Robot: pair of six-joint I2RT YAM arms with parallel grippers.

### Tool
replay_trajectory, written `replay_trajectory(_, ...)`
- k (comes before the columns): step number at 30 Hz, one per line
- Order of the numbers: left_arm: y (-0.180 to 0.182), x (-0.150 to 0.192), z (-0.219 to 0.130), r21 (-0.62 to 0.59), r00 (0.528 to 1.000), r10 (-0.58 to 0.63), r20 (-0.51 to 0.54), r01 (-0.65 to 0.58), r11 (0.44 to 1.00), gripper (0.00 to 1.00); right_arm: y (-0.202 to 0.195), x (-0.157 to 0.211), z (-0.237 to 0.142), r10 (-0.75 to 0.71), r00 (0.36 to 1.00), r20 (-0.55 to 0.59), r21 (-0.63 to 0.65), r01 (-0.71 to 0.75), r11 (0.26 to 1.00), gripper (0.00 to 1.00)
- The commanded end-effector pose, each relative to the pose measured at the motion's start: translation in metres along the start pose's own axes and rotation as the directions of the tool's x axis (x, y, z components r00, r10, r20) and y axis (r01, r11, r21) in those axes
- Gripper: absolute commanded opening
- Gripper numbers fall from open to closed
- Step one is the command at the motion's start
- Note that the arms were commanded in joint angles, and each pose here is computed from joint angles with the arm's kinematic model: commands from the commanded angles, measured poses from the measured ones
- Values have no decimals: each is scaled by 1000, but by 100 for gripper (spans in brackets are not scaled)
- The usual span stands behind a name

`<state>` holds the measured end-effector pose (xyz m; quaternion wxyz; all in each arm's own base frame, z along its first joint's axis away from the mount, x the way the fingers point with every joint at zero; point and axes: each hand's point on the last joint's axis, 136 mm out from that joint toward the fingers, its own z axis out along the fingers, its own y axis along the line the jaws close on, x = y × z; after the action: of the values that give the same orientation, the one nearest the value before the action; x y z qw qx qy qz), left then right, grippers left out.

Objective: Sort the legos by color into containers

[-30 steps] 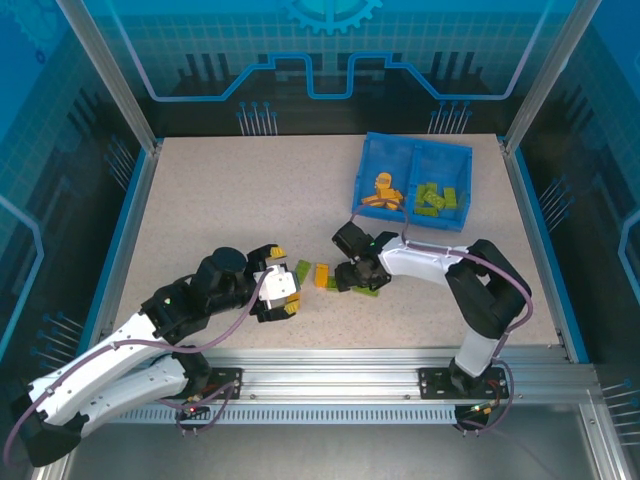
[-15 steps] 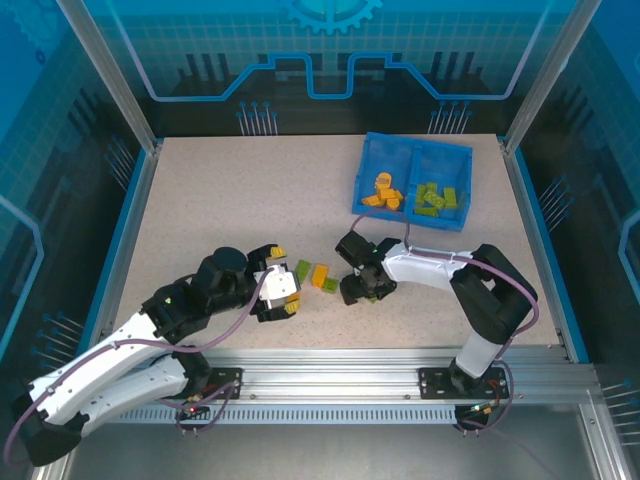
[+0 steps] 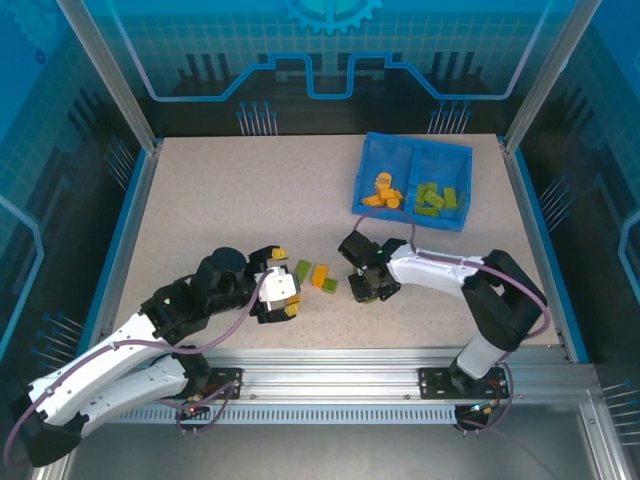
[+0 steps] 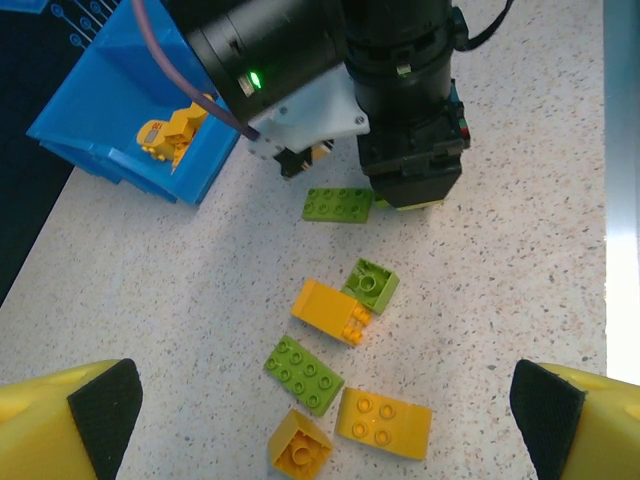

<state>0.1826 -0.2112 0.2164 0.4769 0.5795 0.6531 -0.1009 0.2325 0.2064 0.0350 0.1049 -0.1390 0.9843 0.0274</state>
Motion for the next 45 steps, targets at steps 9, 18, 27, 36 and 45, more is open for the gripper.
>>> replay_trajectory(9,2,-5,-4,-13,999,13,38,-13,1000,99,-111,-107,-141,304,811,500,-46,-326,944,30)
replay_trajectory(18,2,-4,-2,-5,1000,-4,20,4,1000,99,-255,-194,-111,494,704,510,24,-586,810,29)
replay_trajectory(27,10,3,2,-47,999,-33,-23,32,998,99,-294,-229,-59,560,741,371,62,-622,781,48)
replay_trajectory(36,26,11,14,-113,986,-141,-84,131,985,99,-261,-212,-117,576,702,419,-82,-602,794,54)
replay_trajectory(45,70,-9,14,-217,828,-560,15,549,807,99,-112,-112,-158,418,823,383,-385,-269,883,71)
